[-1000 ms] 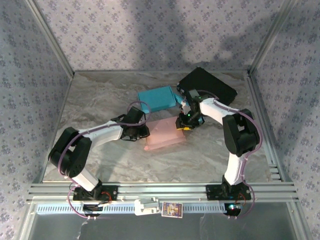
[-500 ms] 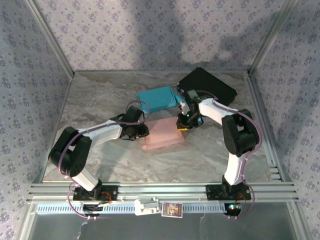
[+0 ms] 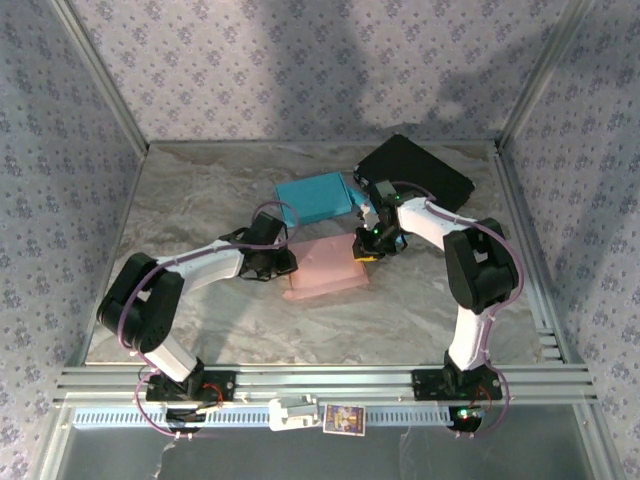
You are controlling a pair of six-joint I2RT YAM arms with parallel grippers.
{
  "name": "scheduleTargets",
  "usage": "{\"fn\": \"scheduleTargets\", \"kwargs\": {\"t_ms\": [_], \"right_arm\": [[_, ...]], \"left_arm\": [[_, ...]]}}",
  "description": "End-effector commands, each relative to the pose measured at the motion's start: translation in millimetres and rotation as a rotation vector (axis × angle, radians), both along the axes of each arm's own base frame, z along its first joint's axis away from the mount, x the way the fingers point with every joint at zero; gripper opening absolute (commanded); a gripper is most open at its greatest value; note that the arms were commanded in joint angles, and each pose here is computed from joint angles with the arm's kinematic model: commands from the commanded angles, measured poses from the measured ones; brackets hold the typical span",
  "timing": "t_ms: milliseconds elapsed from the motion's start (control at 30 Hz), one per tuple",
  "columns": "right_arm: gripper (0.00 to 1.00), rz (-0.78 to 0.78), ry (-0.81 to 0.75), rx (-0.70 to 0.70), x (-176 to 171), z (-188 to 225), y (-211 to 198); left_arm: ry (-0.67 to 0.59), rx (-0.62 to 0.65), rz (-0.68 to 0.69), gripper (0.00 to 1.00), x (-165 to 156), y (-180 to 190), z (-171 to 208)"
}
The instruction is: Fold the paper box
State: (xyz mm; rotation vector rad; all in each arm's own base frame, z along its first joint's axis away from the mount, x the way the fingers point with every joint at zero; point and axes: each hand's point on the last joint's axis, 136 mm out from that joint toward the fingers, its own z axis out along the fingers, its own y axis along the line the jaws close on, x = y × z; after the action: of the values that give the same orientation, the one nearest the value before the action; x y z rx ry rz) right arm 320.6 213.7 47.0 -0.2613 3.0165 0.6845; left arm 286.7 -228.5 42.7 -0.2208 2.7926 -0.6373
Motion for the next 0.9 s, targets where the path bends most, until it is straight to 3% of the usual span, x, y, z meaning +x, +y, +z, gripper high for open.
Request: {"fn": "scheduleTargets", "kwargs": {"t_ms": [0,333,533,867], "right_arm": [[0.15,0.024,0.079,-0.04,-21.6,-14.4,-2.2],[0.48,-0.019,-0.024,0.204,-4.2,28.4,-10.5],[0.53,-0.007,0.01,0.287,-9.6,19.7,-9.2],[0.56,-0.03,0.06,0.311,-9.5,7.9,-3.8]], "left_arm": [[0.085,0.066,-0.016,0.19,-20.3,13.1,-21.5],[0.061,0.006,-0.036,0.08,-19.2,13.6,-18.7],[0.052,-0.074,-0.045,0.08,-17.9,18.5,-19.2],[0.023,-0.199,-0.05,0.06,-18.7,28.8,-20.3]]}}
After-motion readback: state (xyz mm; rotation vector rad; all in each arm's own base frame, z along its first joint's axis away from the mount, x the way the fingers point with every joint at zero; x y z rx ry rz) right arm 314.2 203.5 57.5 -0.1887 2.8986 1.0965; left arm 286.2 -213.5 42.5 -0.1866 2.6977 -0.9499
